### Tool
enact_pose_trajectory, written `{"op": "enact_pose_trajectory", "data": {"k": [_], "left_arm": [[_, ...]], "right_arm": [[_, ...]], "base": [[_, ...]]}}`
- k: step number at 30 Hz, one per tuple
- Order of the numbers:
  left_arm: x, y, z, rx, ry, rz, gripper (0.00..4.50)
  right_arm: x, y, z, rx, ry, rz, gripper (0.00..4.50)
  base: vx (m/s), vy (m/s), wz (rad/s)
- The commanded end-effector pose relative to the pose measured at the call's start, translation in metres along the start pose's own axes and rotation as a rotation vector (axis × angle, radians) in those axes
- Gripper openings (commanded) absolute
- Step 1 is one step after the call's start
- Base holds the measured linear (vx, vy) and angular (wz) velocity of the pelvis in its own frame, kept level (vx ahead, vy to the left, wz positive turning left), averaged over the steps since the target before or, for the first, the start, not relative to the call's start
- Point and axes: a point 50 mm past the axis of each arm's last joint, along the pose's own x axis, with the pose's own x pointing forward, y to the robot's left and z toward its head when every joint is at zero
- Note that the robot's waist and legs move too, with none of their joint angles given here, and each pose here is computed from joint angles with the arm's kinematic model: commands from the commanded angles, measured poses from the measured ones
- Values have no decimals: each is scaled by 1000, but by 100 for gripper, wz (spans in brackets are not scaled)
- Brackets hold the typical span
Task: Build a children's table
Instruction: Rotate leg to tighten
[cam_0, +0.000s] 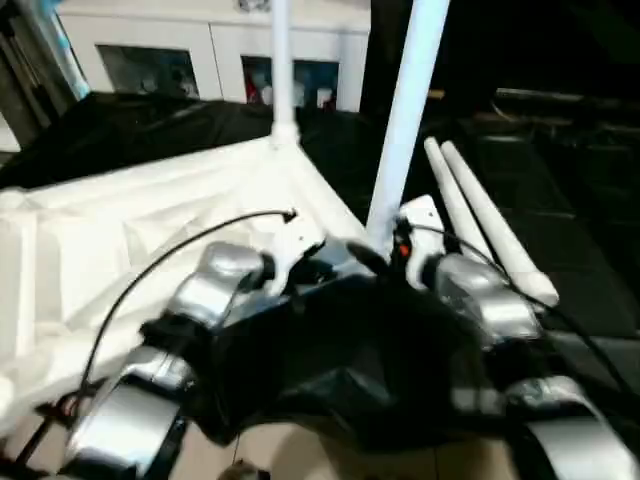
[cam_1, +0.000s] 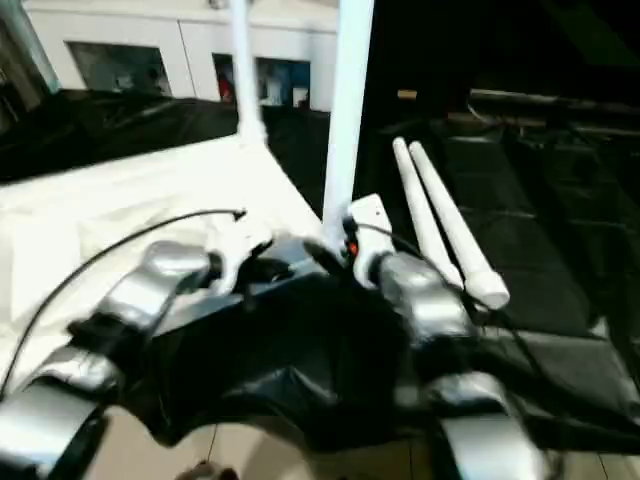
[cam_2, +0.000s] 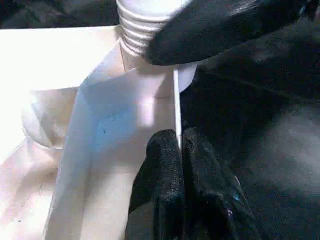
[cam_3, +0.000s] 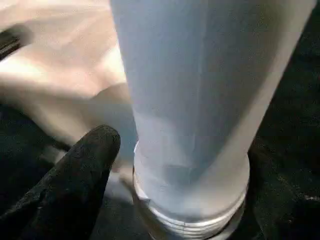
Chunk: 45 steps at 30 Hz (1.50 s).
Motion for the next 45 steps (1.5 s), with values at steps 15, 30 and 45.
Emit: {"op": "enact_pose_trajectory", "data": {"k": [15,30,45], "left_arm": [[-27,-12,-7,111,25,-255,0],[-23,-6,-2,72,-7,-157,0],[22,11,31,-87,-88,234,0]], "right_arm": [[-27,19,-10,-113,156,381,377],[-14,30,-16,-56,93,340,283],[53,32,-10,187,-34,-264,278]], "base": [[0,0,0],[0,0,0],[0,0,0]]}}
